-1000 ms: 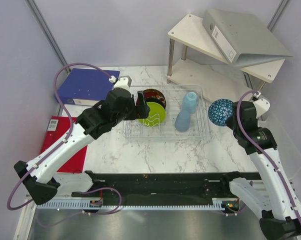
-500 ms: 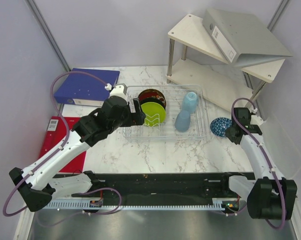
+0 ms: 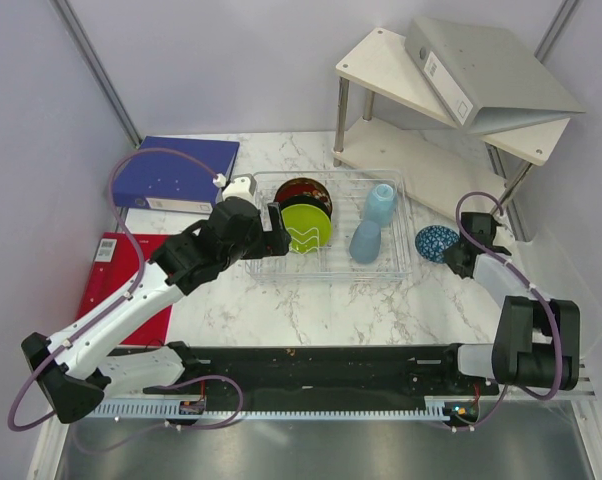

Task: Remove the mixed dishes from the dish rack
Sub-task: Place the bowl at the center of the board, then pick up the cup from the dish rack.

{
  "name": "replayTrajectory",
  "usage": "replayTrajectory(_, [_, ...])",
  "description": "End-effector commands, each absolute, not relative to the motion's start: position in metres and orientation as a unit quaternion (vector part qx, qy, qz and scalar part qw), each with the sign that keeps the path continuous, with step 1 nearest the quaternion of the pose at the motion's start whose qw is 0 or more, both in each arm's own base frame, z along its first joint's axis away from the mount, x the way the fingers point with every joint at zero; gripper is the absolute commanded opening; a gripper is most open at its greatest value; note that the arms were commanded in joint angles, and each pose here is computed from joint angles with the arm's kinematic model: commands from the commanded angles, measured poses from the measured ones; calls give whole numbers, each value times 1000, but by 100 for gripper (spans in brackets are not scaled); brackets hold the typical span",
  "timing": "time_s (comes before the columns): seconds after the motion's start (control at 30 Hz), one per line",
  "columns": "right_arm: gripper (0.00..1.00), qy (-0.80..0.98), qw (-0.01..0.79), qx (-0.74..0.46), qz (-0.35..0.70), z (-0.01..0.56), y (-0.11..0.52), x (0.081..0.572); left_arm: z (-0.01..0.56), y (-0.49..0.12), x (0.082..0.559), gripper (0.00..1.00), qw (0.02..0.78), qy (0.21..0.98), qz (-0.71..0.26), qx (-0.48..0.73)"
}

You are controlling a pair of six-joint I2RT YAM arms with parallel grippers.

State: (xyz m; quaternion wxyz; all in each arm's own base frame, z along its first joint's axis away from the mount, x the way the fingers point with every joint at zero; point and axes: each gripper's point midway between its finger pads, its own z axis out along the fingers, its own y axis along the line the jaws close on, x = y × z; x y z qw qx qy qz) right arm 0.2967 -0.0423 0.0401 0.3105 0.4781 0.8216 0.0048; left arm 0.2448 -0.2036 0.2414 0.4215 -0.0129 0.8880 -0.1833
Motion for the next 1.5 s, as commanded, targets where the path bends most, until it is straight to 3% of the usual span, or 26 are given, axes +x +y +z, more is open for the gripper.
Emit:
replayTrajectory(0.0, [22, 813, 333, 476, 42, 42, -38, 313, 249, -206, 251, 99, 433, 879, -196, -29])
replayTrajectory(0.1, [46, 818, 333, 468, 41, 43, -36, 305, 245, -208, 251, 99, 428, 882, -194, -27])
replayTrajectory(0.37, [80, 822, 345, 452, 30, 80, -37, 279, 234, -208, 251, 99, 418, 889, -185, -26])
replayTrajectory(0.63, [87, 813, 429, 388, 63, 181, -24, 261, 237, -202, 254, 99, 429, 887, -171, -26])
replayTrajectory(0.9, [86, 821, 514, 181, 171, 249, 52, 290, 232, -207, 253, 99, 419, 892, -172, -15])
replayTrajectory(1.17, [95, 871, 478, 18, 109, 232, 131, 318, 224, -196, 243, 99, 418, 892, -172, -18])
replayTrajectory(1.47, [98, 895, 443, -27, 47, 180, 157, 339, 224, -189, 235, 99, 426, 888, -173, -4])
